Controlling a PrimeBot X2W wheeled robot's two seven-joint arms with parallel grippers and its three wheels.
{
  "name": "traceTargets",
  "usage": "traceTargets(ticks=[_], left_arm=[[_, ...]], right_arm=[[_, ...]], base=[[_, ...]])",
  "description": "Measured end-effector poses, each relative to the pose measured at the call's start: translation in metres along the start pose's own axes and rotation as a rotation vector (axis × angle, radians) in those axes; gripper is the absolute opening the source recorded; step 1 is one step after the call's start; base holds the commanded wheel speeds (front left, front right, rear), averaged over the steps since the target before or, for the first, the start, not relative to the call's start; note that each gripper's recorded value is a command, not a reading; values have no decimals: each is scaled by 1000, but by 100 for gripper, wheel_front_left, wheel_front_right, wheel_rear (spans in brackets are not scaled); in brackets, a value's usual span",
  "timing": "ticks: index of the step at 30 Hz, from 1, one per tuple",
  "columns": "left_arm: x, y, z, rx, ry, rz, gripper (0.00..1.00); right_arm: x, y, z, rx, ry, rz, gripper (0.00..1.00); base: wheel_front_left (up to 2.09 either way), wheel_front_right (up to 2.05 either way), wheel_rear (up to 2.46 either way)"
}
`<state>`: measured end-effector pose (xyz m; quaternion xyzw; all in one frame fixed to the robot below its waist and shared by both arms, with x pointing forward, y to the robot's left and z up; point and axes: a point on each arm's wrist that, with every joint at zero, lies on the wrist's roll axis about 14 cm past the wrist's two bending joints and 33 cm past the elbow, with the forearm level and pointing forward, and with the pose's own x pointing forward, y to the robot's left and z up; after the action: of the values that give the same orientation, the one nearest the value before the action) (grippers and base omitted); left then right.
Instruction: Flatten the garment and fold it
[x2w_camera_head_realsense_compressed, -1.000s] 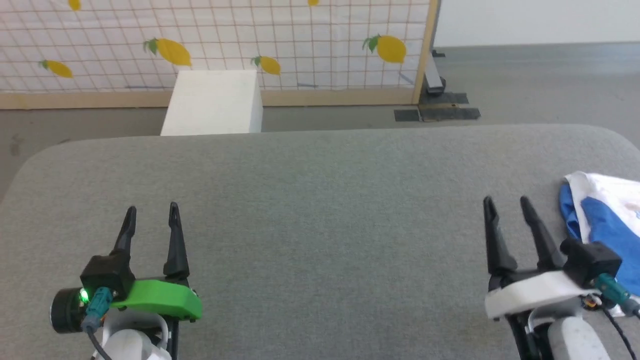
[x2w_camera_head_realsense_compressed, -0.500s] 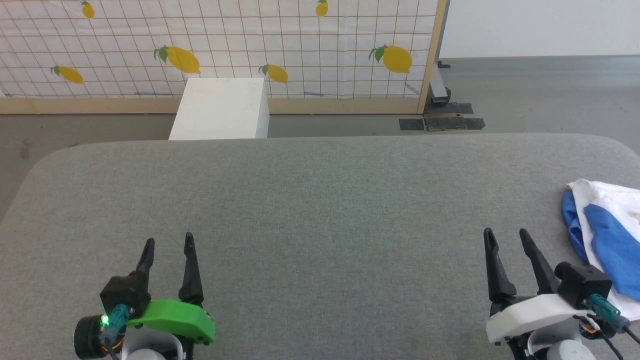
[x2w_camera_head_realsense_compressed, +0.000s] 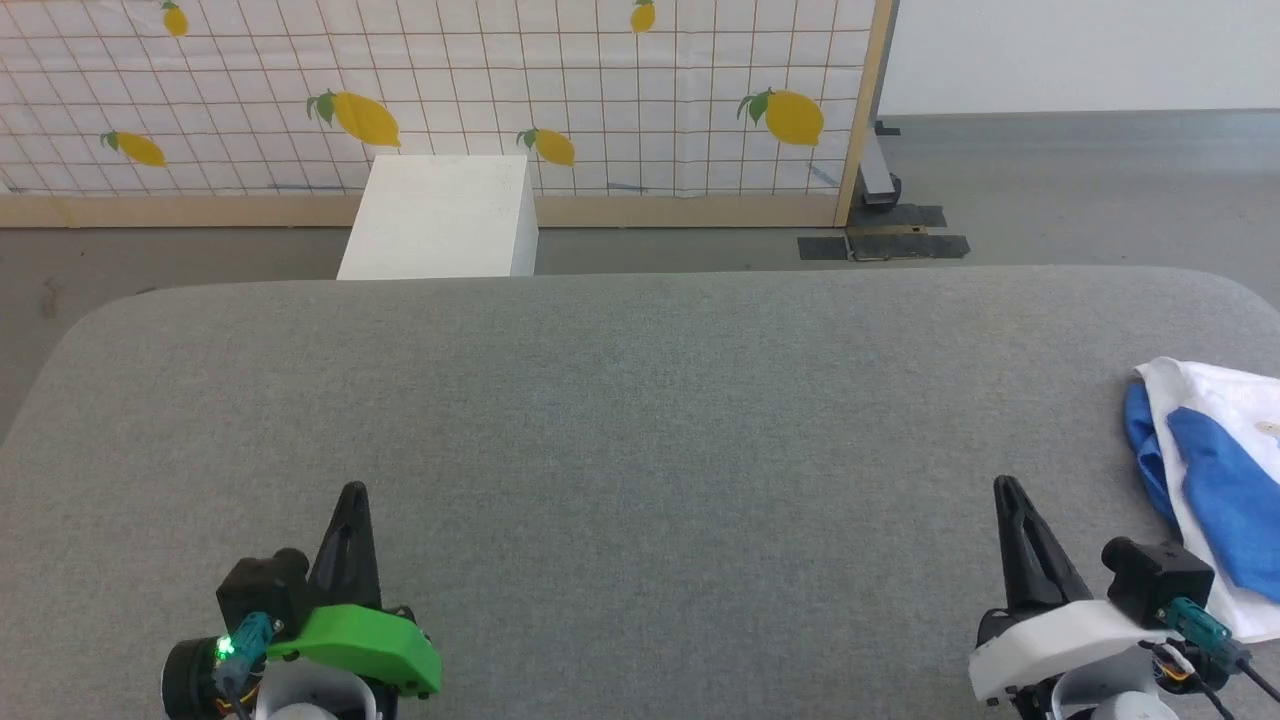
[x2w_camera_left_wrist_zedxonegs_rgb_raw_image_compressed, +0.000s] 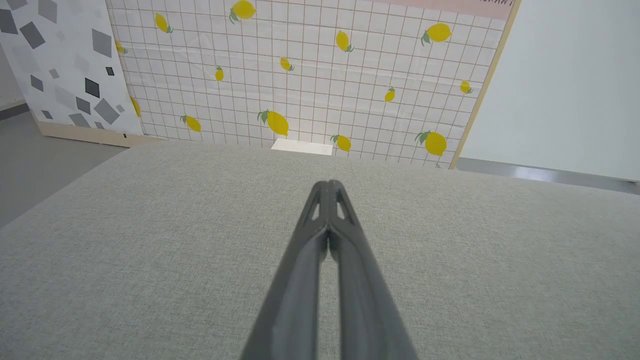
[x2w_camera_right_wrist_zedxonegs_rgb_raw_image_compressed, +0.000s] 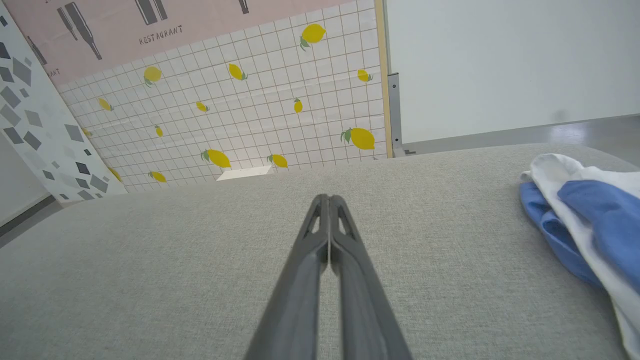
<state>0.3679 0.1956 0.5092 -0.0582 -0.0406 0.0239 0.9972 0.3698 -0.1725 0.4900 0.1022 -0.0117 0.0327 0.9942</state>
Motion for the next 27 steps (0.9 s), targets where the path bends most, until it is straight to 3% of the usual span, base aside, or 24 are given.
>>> traceTargets(ticks=[27], left_arm=[[4,-6,5,31,13,-20,0]], right_arm=[[4,6,9,-48,2,24,0]], base=[[0,0,0]])
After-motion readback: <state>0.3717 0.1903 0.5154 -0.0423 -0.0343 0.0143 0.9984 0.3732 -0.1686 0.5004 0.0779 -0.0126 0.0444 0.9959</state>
